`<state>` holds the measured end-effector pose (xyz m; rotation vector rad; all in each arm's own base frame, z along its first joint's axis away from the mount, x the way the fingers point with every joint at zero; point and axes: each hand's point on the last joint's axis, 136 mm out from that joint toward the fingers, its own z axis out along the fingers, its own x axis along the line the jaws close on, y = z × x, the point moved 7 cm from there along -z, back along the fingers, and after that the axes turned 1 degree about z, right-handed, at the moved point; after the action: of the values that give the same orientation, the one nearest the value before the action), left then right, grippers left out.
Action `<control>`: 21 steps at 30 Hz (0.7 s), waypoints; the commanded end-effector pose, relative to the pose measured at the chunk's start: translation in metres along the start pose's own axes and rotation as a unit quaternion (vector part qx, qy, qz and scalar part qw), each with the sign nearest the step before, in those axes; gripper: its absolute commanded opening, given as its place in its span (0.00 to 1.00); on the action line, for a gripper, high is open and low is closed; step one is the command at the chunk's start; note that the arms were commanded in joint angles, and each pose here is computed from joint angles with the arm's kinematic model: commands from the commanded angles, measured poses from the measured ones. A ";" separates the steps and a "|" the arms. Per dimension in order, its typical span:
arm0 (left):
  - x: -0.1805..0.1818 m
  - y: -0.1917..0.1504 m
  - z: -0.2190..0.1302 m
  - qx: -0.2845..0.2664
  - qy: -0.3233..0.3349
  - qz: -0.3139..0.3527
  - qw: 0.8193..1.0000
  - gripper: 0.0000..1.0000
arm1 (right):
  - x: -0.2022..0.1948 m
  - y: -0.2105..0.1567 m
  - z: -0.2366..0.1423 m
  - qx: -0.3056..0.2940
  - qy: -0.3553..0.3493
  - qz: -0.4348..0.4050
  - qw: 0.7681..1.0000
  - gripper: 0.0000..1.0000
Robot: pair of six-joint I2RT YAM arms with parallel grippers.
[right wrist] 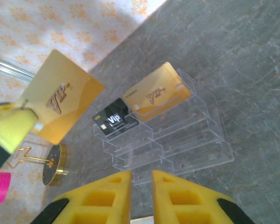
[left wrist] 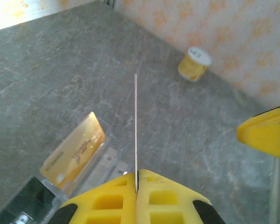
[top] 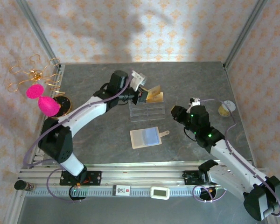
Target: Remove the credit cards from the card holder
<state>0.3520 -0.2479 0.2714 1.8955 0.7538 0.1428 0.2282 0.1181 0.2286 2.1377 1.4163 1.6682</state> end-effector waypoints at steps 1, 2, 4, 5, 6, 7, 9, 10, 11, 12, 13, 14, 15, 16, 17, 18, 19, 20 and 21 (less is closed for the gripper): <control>0.002 -0.005 0.000 0.082 -0.010 0.105 0.991 0.00 | -0.011 -0.005 -0.002 0.011 -0.015 -0.001 1.000 0.16; 0.004 -0.003 0.003 0.091 -0.012 0.115 0.989 0.00 | -0.012 -0.004 -0.002 0.011 -0.016 0.001 1.000 0.16; 0.008 0.002 0.010 0.103 -0.013 0.135 0.985 0.00 | -0.015 -0.003 -0.001 0.010 -0.018 0.003 1.000 0.16; 0.011 0.005 0.013 0.106 -0.013 0.141 0.984 0.00 | -0.016 -0.002 0.000 0.010 -0.020 0.004 1.000 0.16; 0.013 0.007 0.017 0.111 -0.015 0.148 0.983 0.00 | -0.017 -0.001 0.001 0.010 -0.021 0.005 1.000 0.16; 0.015 0.008 0.020 0.115 -0.016 0.153 0.981 0.00 | -0.019 -0.001 0.001 0.010 -0.024 0.005 1.000 0.16; 0.018 0.010 0.026 0.122 -0.024 0.161 0.979 0.00 | -0.020 0.000 0.003 0.012 -0.025 0.006 1.000 0.16; 0.019 0.011 0.030 0.124 -0.026 0.163 0.979 0.00 | -0.020 0.000 0.005 0.012 -0.027 0.006 1.000 0.16; 0.020 0.012 0.032 0.125 -0.029 0.164 0.978 0.00 | -0.021 0.001 0.006 0.013 -0.029 0.006 0.999 0.16; 0.023 0.009 0.037 0.131 -0.035 0.164 0.977 0.00 | -0.021 0.001 0.007 0.013 -0.029 0.006 0.999 0.16; 0.025 0.007 0.043 0.134 -0.038 0.163 0.977 0.00 | -0.021 0.002 0.008 0.014 -0.029 0.006 0.999 0.16; 0.026 0.006 0.046 0.134 -0.039 0.165 0.976 0.00 | -0.022 0.003 0.009 0.015 -0.032 0.006 0.999 0.16; 0.028 0.006 0.049 0.136 -0.039 0.167 0.976 0.00 | -0.022 0.004 0.010 0.014 -0.030 0.005 0.999 0.16; 0.029 0.006 0.051 0.134 -0.039 0.168 0.976 0.00 | -0.021 0.004 0.011 0.015 -0.030 0.004 0.999 0.16; 0.030 0.005 0.053 0.137 -0.040 0.169 0.975 0.00 | -0.023 0.004 0.012 0.015 -0.033 0.005 0.999 0.16; 0.031 0.006 0.055 0.136 -0.039 0.171 0.975 0.00 | -0.022 0.004 0.013 0.015 -0.032 0.004 0.999 0.16; 0.034 0.005 0.058 0.139 -0.037 0.172 0.975 0.00 | -0.023 0.005 0.014 0.015 -0.032 0.004 0.999 0.16; 0.036 0.004 0.059 0.141 -0.035 0.174 0.974 0.00 | -0.023 0.005 0.015 0.015 -0.033 0.005 0.999 0.16; 0.038 0.003 0.062 0.145 -0.032 0.175 0.973 0.00 | -0.023 0.005 0.016 0.017 -0.033 0.005 0.999 0.16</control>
<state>0.4052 -0.2756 0.2298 2.2785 0.4512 0.1681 0.2394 0.1054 0.1993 2.2498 1.4252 1.5254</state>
